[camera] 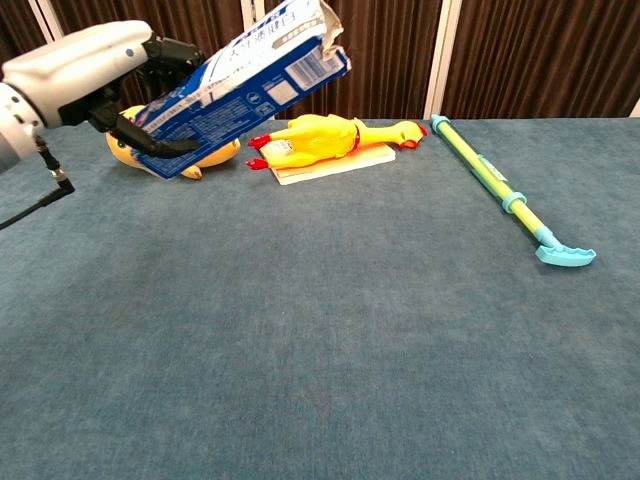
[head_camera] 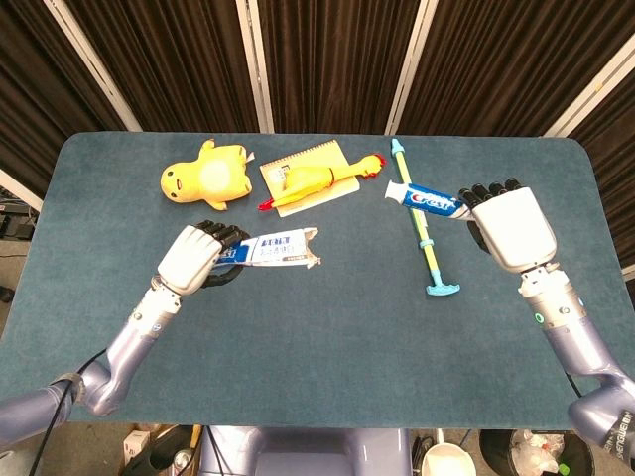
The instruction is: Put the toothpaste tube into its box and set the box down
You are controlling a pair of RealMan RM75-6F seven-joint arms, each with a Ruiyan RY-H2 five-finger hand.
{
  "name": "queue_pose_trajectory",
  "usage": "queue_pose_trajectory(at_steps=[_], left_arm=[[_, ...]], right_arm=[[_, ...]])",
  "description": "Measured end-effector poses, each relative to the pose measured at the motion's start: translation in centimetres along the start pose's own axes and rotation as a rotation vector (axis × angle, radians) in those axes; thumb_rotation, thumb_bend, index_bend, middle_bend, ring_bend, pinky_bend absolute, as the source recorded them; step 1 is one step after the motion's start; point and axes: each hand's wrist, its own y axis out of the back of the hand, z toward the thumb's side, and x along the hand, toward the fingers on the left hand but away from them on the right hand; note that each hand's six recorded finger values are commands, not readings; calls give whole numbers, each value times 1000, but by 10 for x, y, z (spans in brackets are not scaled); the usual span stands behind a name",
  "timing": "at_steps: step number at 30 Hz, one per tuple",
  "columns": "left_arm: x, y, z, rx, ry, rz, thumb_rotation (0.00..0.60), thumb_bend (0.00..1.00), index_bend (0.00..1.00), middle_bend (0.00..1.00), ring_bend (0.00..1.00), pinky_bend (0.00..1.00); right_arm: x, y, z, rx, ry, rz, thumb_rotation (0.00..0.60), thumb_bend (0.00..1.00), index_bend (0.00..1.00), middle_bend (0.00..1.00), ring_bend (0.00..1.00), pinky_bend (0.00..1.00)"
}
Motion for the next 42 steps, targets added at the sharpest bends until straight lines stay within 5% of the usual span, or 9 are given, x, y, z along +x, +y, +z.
queue_pose_trajectory(at_steps=[11,27,42], left_arm=[[12,4,4,18,5,37,600,387,434,519,486,489],[27,11,4,61,22,-9,600,387,432,518,486,489],[40,3,26,57,-11,-13,600,387,432,518,486,489]], right_arm=[[7,25,7,9,78,-39,600,449,810,713,616,542],[16,33,31,132,242,-91,600,448,810,713,617,542],[15,33,36,114,244,-90,600,448,810,713,616,541]])
